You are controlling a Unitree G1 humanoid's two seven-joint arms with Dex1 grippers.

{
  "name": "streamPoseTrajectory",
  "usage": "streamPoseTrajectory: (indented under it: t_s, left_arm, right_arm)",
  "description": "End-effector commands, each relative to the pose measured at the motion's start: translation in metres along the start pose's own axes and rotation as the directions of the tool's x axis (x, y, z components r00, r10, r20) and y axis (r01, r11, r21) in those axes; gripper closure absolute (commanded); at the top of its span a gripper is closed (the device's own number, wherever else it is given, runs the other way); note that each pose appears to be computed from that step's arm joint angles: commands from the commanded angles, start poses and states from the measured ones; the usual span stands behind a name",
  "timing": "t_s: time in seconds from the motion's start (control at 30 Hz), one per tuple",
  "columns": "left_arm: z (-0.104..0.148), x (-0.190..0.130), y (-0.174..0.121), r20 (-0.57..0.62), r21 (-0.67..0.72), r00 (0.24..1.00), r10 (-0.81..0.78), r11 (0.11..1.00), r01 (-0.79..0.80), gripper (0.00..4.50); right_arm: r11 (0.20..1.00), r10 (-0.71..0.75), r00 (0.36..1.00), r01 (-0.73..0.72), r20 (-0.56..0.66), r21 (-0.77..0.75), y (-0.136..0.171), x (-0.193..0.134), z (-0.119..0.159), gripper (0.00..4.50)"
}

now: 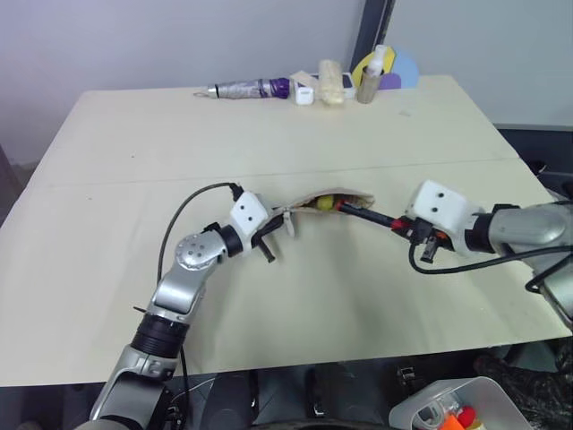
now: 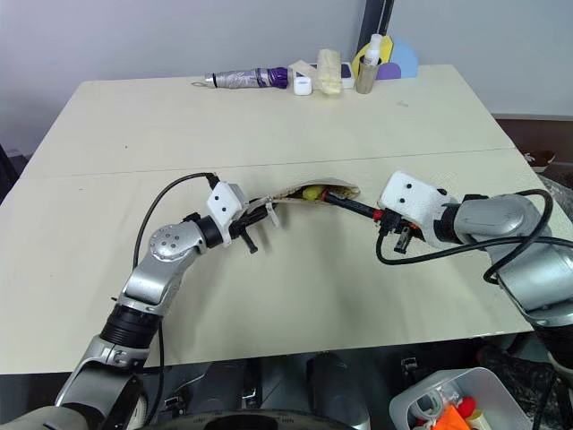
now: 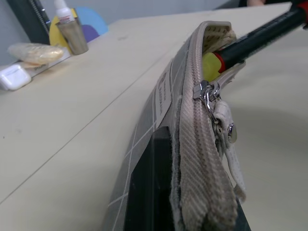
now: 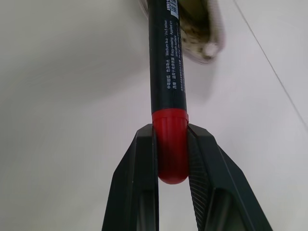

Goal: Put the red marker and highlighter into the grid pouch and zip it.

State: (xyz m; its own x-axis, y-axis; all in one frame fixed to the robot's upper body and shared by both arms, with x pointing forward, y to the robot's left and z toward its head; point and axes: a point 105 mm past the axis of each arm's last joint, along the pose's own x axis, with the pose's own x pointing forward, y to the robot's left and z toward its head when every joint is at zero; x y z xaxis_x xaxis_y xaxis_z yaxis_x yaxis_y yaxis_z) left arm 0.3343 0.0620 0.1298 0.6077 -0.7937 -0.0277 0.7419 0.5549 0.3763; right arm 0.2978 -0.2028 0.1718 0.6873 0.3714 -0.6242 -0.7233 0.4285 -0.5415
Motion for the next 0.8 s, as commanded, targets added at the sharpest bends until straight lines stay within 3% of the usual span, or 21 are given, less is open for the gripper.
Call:
streamPoseTrajectory:
  t_s: [0.03,0.3,0.53,0.8]
  left_arm:
    - [0.011,0.001,-0.008,0.032,0.101,0.998,-0.046,0.994,0.043,4.5]
    - [0.009,0.006,-0.024,0.011,0.188,0.994,-0.108,0.977,0.104,4.5]
    - [0.01,0.009,-0.032,0.014,0.18,0.993,-0.121,0.977,0.117,4.5]
    - [0.01,0.004,-0.032,0.016,0.164,0.991,-0.132,0.978,0.127,4.5]
  right_arm:
    - [0.996,-0.026,1.0,0.024,-0.016,-0.087,-0.004,0.002,0.007,4.21]
    - [0.978,-0.002,1.0,0.0,-0.012,-0.21,0.007,0.02,0.029,4.21]
    - [0.974,0.07,0.993,-0.047,0.096,-0.22,0.027,0.03,0.067,4.21]
    - [0.971,0.05,0.994,-0.024,0.101,-0.236,0.022,0.031,0.07,4.21]
